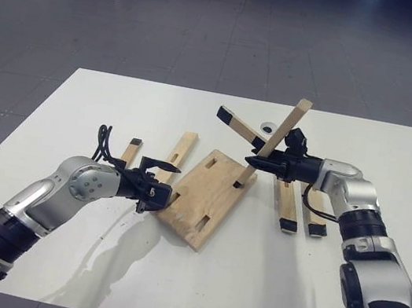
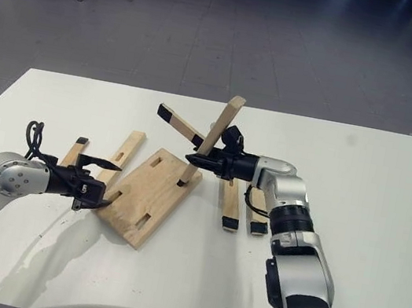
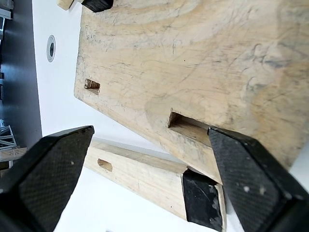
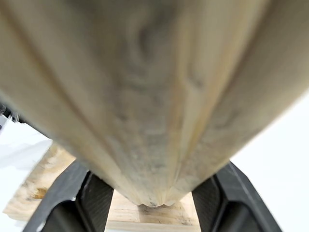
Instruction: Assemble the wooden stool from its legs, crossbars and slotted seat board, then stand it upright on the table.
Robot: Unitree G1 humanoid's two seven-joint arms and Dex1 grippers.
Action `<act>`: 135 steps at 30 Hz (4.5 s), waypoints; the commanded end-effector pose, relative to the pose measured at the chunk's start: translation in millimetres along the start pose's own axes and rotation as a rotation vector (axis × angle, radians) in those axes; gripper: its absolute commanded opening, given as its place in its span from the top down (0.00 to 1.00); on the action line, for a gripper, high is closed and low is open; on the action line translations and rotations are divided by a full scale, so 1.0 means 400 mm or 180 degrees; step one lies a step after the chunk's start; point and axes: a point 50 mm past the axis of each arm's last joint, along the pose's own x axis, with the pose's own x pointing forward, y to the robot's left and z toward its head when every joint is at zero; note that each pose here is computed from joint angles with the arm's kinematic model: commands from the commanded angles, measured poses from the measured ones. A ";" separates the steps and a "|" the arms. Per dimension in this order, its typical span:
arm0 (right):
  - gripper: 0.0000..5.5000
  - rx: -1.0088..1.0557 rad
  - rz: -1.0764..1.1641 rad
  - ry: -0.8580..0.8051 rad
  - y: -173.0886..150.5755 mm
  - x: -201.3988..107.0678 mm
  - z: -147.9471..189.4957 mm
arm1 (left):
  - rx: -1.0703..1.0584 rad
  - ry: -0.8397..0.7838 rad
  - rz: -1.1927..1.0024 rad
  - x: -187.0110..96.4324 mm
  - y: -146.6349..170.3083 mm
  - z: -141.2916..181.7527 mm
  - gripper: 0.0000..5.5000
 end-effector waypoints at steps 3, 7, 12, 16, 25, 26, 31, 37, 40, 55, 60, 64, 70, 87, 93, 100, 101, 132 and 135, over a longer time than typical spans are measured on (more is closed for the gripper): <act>0.63 0.0455 0.0236 0.1344 0.128 -0.014 -0.262 | -0.0368 0.0056 -0.0513 0.038 -0.092 0.007 0.20; 0.63 0.0716 0.0564 0.2073 0.171 -0.123 -0.337 | -0.0823 -0.0381 -0.0385 0.034 -0.060 0.083 0.20; 0.63 0.0815 0.0472 0.2113 0.121 -0.152 -0.296 | -0.1023 -0.0585 -0.0269 0.031 -0.042 0.139 0.20; 0.63 0.1067 0.0238 0.2124 0.086 -0.157 -0.329 | -0.1018 -0.0523 -0.0242 0.033 -0.044 0.141 0.20; 0.63 0.0790 -0.0004 0.2005 0.072 -0.128 -0.311 | -0.1026 -0.0555 -0.0216 0.044 -0.051 0.158 0.20; 0.63 0.0660 0.0000 0.1928 0.079 -0.124 -0.292 | -0.1035 -0.0557 -0.0202 0.045 -0.051 0.159 0.20; 0.63 0.0021 0.0536 0.2236 0.227 -0.120 -0.308 | -0.1116 -0.0586 -0.0151 0.055 -0.058 0.172 0.20; 0.63 0.0311 0.0036 0.2807 0.163 -0.177 -0.433 | -0.1152 -0.0563 -0.0175 0.051 -0.061 0.169 0.20; 0.63 0.0342 -0.0417 0.2476 0.074 -0.167 -0.366 | -0.1178 -0.0580 -0.0180 0.053 -0.069 0.176 0.20; 0.63 -0.0142 -0.0149 0.1783 0.005 -0.102 -0.215 | -0.1203 -0.0584 -0.0179 0.061 -0.083 0.185 0.20; 0.45 -0.0303 -0.0280 0.1581 -0.008 -0.088 -0.188 | -0.1244 -0.0580 -0.0155 0.063 -0.090 0.189 0.20; 0.33 -0.0390 -0.0367 0.1446 -0.017 -0.084 -0.166 | -0.1279 -0.0568 -0.0126 0.067 -0.094 0.191 0.20; 0.10 -0.0488 -0.0359 0.1085 -0.004 -0.079 -0.084 | -0.1352 -0.0545 -0.0091 0.078 -0.103 0.191 0.20; 0.01 -0.0827 -0.3025 -0.0059 -0.055 -0.333 0.192 | -0.1649 -0.0304 -0.0111 0.083 -0.153 0.158 0.20; 0.16 0.0126 -0.2416 -0.1557 0.059 -0.219 0.395 | -0.1744 -0.0239 -0.0135 0.088 -0.164 0.146 0.20; 0.31 0.0708 -0.1871 -0.1309 0.094 -0.112 0.367 | -0.1765 -0.0264 -0.0125 0.100 -0.158 0.155 0.20; 0.31 0.0743 -0.1847 -0.1276 0.092 -0.102 0.364 | -0.1762 -0.0266 -0.0124 0.101 -0.157 0.155 0.20; 0.31 0.1182 -0.1951 -0.2732 0.094 -0.194 0.510 | -0.1944 -0.0278 0.0052 0.114 -0.151 0.166 0.20; 0.31 0.0923 -0.2454 -0.2538 0.084 -0.247 0.466 | -0.2175 -0.0255 0.0251 0.116 -0.138 0.172 0.20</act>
